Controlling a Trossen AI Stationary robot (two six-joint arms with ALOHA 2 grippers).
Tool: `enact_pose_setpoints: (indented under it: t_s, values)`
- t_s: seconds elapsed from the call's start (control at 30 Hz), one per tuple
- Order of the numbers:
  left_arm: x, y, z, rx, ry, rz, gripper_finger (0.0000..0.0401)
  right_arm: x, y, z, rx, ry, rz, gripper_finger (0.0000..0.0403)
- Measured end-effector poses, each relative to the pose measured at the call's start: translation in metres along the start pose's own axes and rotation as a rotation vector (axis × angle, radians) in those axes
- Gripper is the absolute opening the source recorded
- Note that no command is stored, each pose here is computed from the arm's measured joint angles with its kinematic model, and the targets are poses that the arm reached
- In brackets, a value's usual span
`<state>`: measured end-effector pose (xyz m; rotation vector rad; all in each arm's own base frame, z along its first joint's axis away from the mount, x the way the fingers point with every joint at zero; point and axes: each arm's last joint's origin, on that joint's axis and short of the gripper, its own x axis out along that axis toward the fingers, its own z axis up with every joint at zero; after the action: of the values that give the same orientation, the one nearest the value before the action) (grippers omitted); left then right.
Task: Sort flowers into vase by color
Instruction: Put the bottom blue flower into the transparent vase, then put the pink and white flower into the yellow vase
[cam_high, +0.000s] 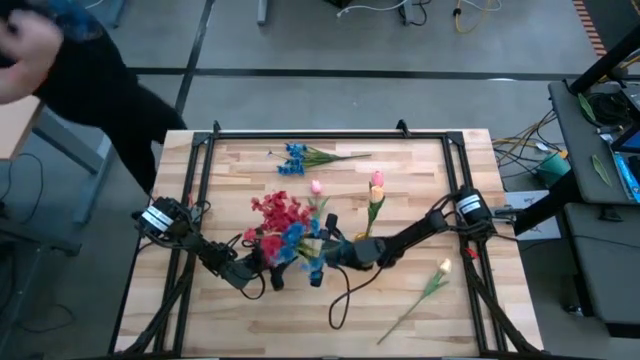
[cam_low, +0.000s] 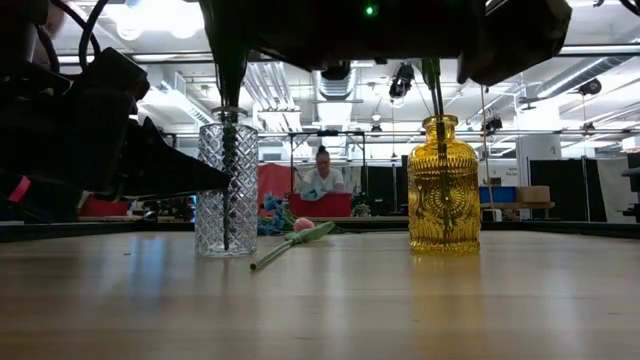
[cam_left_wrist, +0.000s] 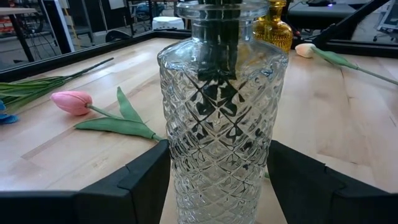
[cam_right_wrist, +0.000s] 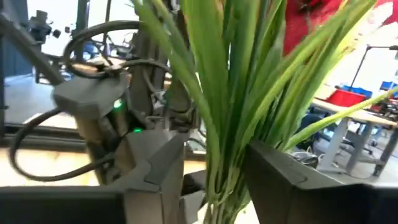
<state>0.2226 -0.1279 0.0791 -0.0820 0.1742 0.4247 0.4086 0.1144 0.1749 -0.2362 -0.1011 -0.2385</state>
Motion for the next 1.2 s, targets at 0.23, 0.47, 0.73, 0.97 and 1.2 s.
enact_pose_setpoints:
  t_s: [0.23,0.47,0.73,0.97,1.2]
  values:
    - [0.0,0.0,0.0,0.001,0.0,0.0,0.0231,-0.003,0.002,0.009,-0.011,-0.007,0.004,0.0163]
    - [0.0,0.0,0.0,0.0,0.0,0.0,0.0231,-0.003,0.003,0.004,-0.038,0.06,0.007,0.0097]
    - [0.0,0.0,0.0,-0.001,-0.006,0.019,0.0231,-0.005,0.006,0.0,-0.04,0.104,0.023,0.0081]
    - [0.0,0.001,0.0,-0.01,-0.008,0.025,0.025,-0.008,0.008,0.002,-0.046,0.114,-0.014,0.0139]
    - [0.001,-0.001,0.001,-0.022,-0.013,0.024,0.028,-0.014,0.011,0.012,-0.043,0.16,-0.003,0.0197]
